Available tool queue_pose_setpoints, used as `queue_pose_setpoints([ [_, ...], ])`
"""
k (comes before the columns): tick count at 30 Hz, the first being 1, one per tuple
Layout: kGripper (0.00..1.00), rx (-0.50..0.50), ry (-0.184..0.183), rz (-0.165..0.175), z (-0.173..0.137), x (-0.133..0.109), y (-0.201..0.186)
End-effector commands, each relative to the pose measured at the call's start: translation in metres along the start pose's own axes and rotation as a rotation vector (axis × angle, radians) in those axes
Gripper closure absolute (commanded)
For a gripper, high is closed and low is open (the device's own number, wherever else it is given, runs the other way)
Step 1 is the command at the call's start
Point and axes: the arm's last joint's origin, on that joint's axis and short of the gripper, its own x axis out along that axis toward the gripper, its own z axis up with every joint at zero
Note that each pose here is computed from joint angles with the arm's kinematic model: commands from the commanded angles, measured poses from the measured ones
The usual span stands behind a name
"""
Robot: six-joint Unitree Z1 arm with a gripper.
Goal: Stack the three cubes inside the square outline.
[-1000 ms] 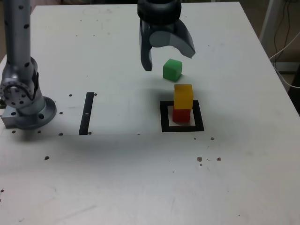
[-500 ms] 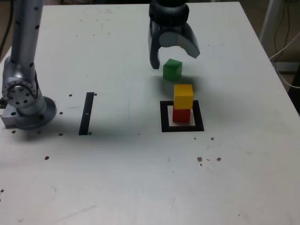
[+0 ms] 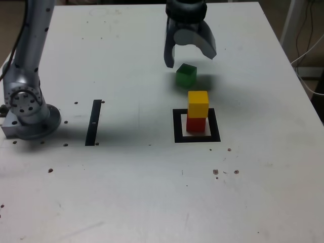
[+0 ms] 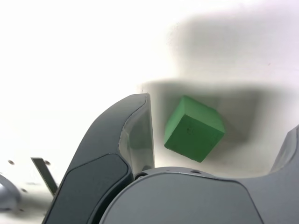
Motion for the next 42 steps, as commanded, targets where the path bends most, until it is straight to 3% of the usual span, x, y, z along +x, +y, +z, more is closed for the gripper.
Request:
queue_pose_setpoints([
  [1,0.00,0.075,-0.003,0.003,-0.001,-0.003,0.001],
  [8,0.00,0.199,-0.008,-0.005,-0.001,-0.004,0.003],
  [26,0.04,0.218,0.036,-0.035,0.004,0.022,0.001],
  [42,0.22,0.226,0.065,-0.042,0.014,0.035,-0.003],
])
